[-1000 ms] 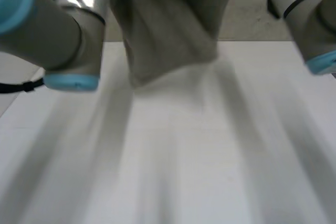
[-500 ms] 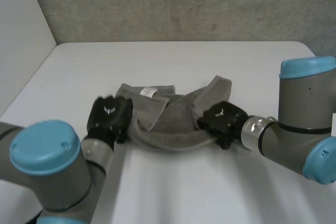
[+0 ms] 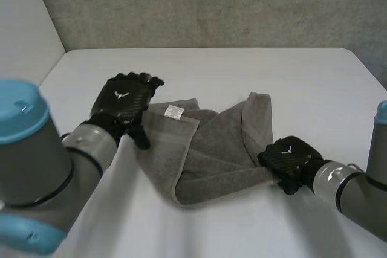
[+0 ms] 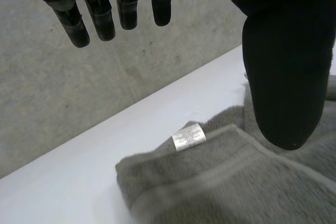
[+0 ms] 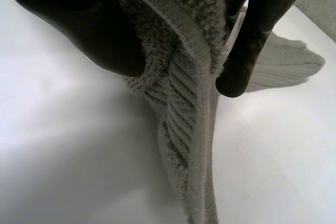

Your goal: Fold the laundry

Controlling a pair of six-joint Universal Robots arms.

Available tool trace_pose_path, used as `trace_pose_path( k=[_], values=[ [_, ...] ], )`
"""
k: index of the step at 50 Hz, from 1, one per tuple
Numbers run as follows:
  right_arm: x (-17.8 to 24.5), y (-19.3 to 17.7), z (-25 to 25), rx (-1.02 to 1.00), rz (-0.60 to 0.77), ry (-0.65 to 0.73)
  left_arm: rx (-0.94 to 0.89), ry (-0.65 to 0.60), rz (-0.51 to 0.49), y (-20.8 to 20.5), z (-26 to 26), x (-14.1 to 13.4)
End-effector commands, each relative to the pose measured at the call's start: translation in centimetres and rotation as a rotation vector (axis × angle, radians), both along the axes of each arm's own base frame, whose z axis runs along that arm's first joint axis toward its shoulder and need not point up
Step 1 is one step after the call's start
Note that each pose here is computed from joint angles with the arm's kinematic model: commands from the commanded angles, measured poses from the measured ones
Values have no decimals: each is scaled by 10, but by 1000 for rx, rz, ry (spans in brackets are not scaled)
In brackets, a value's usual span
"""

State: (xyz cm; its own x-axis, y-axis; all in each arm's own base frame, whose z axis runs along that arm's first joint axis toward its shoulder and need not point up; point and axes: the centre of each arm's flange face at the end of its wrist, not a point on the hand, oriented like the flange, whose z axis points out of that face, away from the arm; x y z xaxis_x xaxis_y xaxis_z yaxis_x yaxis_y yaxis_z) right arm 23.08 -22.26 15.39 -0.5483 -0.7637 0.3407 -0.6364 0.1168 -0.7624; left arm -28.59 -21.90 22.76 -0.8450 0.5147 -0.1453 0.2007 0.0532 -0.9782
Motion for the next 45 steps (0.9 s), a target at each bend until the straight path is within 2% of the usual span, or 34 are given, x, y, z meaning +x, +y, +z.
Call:
trace_pose_path(
  k=[1, 10, 18, 23, 29, 45],
  values=[
    [2, 4, -8, 7, 13, 6, 51, -22, -110, -20, -34, -39],
    [2, 4, -10, 12, 13, 7, 53, -66, -142, -50, -56, -69],
    [1, 4, -12, 5, 10, 5, 4, -246, -213, -71, -73, -86],
    [1, 4, -13, 3, 10, 4, -76, -377, -316, -77, -85, -96],
    [1, 5, -15, 6, 15, 12, -67, -398, -386, -73, -91, -99],
    [0, 5, -20, 11, 25, 30, -25, -420, -397, -76, -99, -100]
  ],
)
